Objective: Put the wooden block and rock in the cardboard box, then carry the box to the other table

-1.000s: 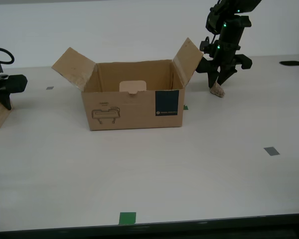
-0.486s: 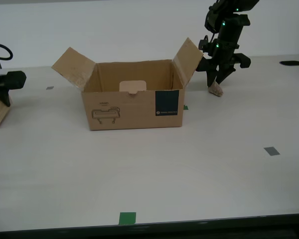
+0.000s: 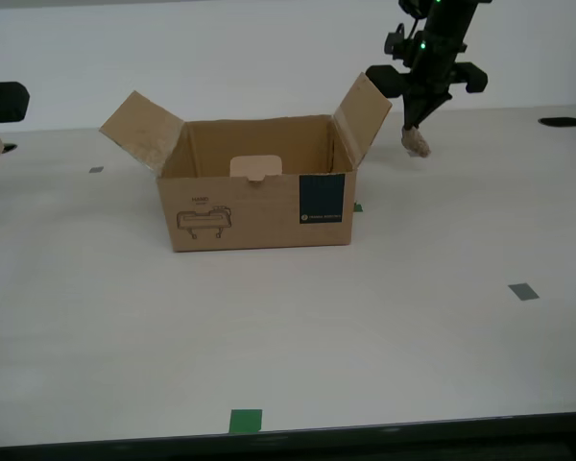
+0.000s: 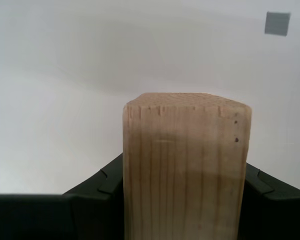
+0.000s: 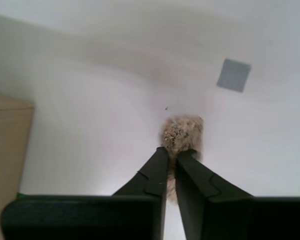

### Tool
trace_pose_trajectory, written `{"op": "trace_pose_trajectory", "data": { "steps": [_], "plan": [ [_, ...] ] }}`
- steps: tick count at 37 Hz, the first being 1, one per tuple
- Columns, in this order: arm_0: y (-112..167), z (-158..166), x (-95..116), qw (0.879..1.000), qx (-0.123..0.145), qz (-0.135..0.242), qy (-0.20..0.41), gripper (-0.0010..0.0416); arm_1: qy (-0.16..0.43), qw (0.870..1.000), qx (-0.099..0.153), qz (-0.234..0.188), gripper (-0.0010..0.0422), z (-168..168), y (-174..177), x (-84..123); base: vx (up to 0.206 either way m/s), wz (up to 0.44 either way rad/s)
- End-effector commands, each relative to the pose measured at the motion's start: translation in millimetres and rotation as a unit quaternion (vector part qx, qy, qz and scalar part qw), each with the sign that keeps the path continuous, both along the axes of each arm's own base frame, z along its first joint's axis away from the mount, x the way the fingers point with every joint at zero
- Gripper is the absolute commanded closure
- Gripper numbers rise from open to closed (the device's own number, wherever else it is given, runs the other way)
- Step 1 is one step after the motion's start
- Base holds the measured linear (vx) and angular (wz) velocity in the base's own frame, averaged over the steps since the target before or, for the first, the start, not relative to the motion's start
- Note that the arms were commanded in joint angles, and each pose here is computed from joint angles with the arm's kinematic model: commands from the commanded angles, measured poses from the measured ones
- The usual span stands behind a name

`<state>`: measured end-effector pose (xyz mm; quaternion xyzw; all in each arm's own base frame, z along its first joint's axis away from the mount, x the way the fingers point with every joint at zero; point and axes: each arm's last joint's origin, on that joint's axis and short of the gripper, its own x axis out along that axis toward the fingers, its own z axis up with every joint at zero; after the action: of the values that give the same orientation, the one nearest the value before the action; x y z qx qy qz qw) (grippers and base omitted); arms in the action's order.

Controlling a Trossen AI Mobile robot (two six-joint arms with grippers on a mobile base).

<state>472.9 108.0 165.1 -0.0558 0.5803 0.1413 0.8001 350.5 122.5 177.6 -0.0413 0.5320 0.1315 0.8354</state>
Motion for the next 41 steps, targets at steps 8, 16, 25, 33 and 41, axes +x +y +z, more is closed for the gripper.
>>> {"op": "trace_pose_trajectory", "data": {
  "steps": [8, 16, 25, 33, 41],
  "plan": [
    [-2.9, 56.4, -11.2, 0.998, 0.013, -0.001, -0.057, 0.0407, -0.019, 1.000, 0.009, -0.007, 0.0413, 27.6, -3.9, -10.3, 0.000, 0.000],
    [-5.3, 93.7, -22.2, 0.995, 0.022, -0.002, -0.098, 0.0407, -0.039, 0.999, 0.016, -0.007, 0.0413, 43.1, -5.7, -15.5, 0.000, 0.000],
    [-6.5, 104.0, -27.5, 0.994, 0.024, -0.004, -0.102, 0.0407, -0.036, 0.999, -0.002, -0.015, 0.0413, 43.8, -7.5, -17.6, 0.000, 0.000],
    [-6.6, 103.6, -28.1, 0.995, 0.023, -0.004, -0.098, 0.0407, -0.035, 0.999, -0.007, -0.018, 0.0413, 43.6, -7.9, -17.8, 0.000, 0.000],
    [-6.3, 103.6, -28.2, 0.995, 0.024, -0.004, -0.098, 0.0407, -0.034, 0.999, -0.007, -0.017, 0.0413, 43.4, -8.0, -18.1, 0.000, 0.000]
  ]
}}
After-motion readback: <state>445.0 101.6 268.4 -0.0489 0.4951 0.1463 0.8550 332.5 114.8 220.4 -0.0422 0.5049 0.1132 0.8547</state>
